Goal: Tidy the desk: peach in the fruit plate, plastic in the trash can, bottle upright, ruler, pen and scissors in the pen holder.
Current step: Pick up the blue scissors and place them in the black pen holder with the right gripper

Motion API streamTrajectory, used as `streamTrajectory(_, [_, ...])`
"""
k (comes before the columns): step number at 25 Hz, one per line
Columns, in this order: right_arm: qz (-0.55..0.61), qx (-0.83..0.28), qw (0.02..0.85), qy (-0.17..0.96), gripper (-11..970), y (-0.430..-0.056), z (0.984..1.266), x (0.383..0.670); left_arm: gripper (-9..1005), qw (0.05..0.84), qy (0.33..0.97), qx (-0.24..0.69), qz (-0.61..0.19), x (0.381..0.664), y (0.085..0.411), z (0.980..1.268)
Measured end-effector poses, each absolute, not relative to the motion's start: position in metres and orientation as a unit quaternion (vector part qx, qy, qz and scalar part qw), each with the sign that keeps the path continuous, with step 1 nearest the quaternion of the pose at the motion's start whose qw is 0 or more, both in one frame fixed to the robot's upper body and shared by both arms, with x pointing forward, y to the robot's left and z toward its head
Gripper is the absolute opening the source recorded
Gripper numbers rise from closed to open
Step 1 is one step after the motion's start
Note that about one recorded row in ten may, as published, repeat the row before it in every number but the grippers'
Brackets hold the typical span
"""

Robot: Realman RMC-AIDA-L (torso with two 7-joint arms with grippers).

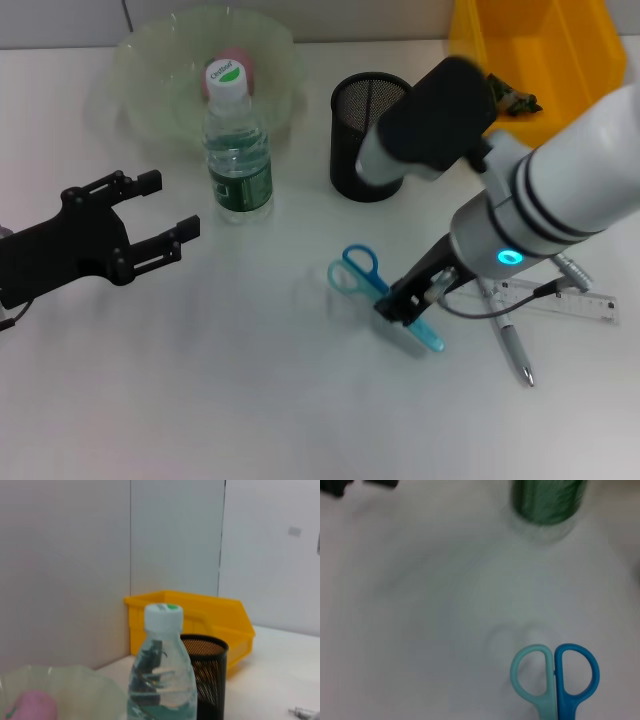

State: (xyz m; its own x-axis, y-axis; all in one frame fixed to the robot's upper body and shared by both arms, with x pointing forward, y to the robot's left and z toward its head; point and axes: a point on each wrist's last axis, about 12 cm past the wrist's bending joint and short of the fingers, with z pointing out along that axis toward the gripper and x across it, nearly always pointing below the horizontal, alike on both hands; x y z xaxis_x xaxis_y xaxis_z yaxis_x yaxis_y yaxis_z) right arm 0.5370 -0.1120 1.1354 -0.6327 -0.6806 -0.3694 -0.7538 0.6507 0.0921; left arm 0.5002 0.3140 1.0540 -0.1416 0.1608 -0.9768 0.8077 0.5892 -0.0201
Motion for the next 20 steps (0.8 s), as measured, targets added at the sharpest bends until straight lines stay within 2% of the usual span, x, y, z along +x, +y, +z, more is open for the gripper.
streamTrajectory(7, [0.152,-0.370,0.248,0.882,222,-0.130,1.153,0.534,752,0.567,0.692,0.336,-0.294,0.500,0.315,1.056])
streamTrajectory(11, [0.174,-0.339,0.339,0.860,222,-0.135,1.166,0.538,752,0.580,0.688,0.320,-0.297,0.499,0.316,1.057])
streamTrajectory(20, [0.216,-0.308,0.447,0.812,224,-0.133,1.172,0.549,752,0.583,0.682,0.311,-0.312,0.495,0.313,1.056])
